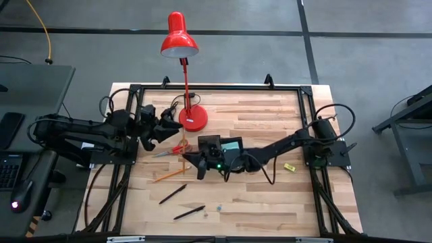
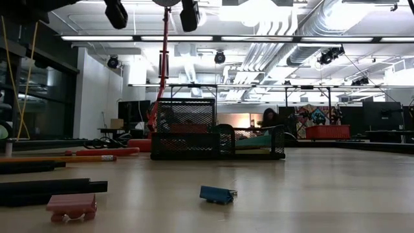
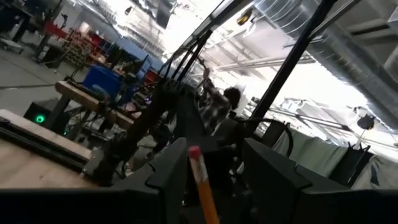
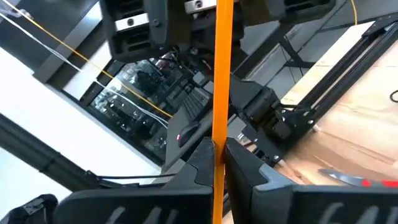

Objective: Pick and place office supplies into organizer
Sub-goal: Put the orange pencil into the black desk organizer

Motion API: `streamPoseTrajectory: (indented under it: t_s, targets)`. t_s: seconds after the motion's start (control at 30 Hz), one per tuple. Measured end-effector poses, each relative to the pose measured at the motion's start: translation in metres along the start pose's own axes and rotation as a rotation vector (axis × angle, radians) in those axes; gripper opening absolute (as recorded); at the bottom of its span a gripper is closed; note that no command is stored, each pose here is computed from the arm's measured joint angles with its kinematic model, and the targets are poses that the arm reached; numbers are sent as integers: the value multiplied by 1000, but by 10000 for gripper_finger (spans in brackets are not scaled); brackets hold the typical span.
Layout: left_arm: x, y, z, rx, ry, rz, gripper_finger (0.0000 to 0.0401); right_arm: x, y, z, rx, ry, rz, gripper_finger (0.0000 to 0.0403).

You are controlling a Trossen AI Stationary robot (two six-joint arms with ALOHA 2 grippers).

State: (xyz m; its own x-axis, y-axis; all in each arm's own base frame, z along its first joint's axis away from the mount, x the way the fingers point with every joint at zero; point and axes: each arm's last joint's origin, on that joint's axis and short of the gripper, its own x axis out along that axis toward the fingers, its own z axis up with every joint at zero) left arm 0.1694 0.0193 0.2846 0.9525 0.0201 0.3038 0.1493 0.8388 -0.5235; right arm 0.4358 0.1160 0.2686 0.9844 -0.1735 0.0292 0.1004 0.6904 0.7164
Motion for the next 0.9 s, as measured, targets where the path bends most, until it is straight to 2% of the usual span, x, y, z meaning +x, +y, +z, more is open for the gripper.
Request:
streamPoseTrajectory:
  t_s: [0.27, 0.57, 0.7, 0.83, 0.9]
  targets:
    - [0, 5, -9, -83, 93, 48, 145, 3, -4, 4, 15, 22, 20, 0]
    - [-1, 7, -12, -123, 128, 61, 138, 6, -10, 6, 40, 58, 16, 0]
    - [1, 9, -15, -146, 153, 69, 99, 6, -10, 5, 41, 63, 20, 0]
    - [2, 9, -17, -149, 178, 46, 24, 6, -12, 4, 45, 76, 4, 0]
    - [3, 10, -17, -148, 180, 44, 16, 6, -13, 3, 43, 83, 3, 0]
